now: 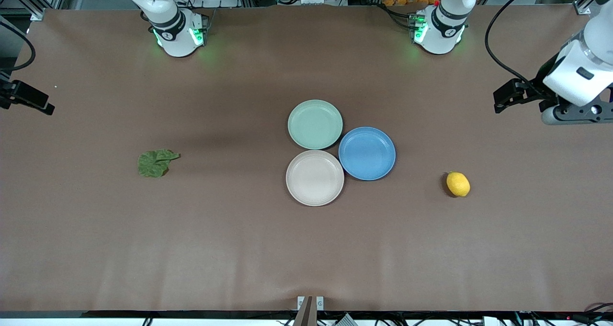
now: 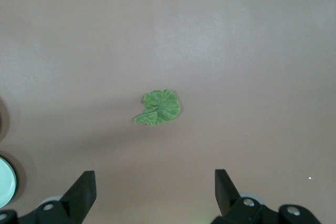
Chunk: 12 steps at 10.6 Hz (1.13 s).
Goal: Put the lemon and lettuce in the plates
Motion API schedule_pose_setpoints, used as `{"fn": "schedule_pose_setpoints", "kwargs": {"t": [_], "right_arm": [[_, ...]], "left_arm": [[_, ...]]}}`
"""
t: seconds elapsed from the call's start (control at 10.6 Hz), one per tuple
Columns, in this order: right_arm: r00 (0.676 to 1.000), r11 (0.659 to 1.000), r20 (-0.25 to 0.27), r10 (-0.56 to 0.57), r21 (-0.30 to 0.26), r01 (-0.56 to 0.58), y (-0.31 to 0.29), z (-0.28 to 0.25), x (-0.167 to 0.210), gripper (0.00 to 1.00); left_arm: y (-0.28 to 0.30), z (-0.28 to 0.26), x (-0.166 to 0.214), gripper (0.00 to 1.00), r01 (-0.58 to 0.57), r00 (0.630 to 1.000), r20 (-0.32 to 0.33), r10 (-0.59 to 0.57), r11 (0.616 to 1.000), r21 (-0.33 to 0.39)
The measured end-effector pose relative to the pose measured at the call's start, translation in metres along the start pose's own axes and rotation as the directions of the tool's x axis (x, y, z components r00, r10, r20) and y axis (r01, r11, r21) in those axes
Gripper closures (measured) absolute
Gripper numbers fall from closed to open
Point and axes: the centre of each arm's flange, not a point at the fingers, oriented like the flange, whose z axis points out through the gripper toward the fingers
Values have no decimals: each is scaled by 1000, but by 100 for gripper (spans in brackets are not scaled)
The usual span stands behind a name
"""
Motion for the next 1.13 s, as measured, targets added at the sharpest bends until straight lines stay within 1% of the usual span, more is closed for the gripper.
{"fn": "schedule_pose_setpoints", "kwargs": {"t": [0.09,0.19,0.47,0.75,0.94,1.13], "right_arm": [[1000,1000,1,1,0,-1,1,0,0,0],[1000,1000,1,3,0,-3,1,1,1,0],[1000,1000,-14,10,1,-10,5,19,8,0],[999,1000,-25,22,2,-22,12,59,19,0],[999,999,-18,36,3,-35,19,101,25,0],[999,999,-10,46,3,-46,25,145,25,0]], "left_arm": [[-5,14,4,0,4,1000,26,-4,1000,2],[-12,32,11,0,15,999,34,-15,1000,0],[-23,114,28,0,11,1000,22,-11,1000,-9],[-29,188,30,0,10,999,-30,-11,1000,-22],[-29,228,28,0,-7,997,-77,6,1000,-16],[-34,263,38,0,-23,993,-113,22,1000,-6]]}}
